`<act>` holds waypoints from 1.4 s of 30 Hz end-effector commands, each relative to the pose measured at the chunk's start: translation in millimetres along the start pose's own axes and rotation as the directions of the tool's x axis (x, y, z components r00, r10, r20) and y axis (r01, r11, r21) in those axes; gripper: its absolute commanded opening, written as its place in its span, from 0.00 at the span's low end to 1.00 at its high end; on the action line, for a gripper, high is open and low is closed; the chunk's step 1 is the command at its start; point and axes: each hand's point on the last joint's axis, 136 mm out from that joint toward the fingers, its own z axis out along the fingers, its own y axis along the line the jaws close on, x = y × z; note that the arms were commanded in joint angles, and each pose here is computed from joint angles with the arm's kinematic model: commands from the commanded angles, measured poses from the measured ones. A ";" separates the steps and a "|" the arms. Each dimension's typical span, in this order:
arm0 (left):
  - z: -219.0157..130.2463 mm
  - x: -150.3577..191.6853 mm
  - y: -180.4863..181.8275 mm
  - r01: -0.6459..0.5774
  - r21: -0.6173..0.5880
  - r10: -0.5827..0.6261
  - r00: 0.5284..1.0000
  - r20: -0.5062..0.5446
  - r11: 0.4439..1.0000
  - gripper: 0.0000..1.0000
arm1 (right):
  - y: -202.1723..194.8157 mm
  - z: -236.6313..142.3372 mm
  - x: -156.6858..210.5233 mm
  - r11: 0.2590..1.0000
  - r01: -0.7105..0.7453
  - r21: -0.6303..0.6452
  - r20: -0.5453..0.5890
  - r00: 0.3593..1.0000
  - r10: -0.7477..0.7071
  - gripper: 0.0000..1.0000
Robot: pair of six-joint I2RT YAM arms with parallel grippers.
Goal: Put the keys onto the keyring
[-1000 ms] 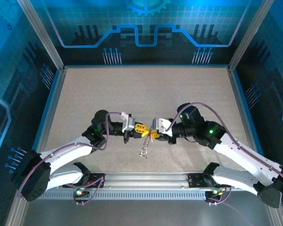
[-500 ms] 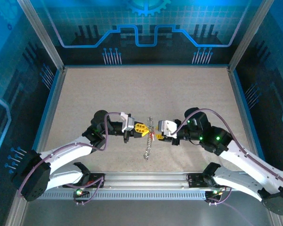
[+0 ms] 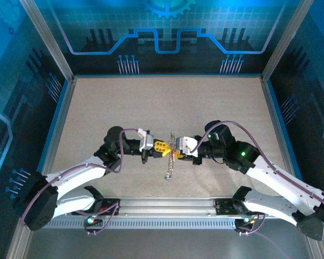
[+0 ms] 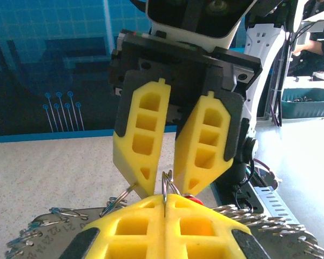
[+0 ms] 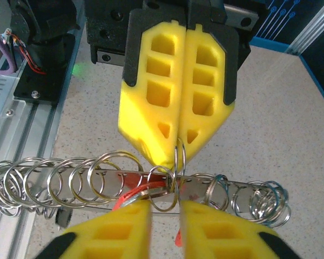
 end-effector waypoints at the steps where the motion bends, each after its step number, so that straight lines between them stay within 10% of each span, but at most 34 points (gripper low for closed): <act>1: 0.5 -9.9 -6.7 -0.057 0.031 0.056 0.998 0.035 0.998 0.00 | 3.1 -7.9 -16.5 1.000 0.023 -0.002 0.055 0.998 -0.023 0.26; 11: 0.9 -9.4 -7.5 -0.061 0.035 0.060 0.998 0.035 0.997 0.00 | 16.6 -6.6 -16.1 0.995 -0.010 -0.095 0.072 0.997 0.017 0.27; 22: -1.1 -14.1 -11.2 -0.101 0.035 0.099 0.993 0.063 0.994 0.00 | 6.8 -2.5 -7.8 0.994 -0.078 -0.074 0.031 0.996 0.080 0.01; 42: 0.8 -17.6 -2.8 -0.091 0.001 0.091 0.989 0.116 0.996 0.00 | 9.4 -11.8 4.8 0.990 -0.111 -0.083 -0.006 0.994 0.111 0.02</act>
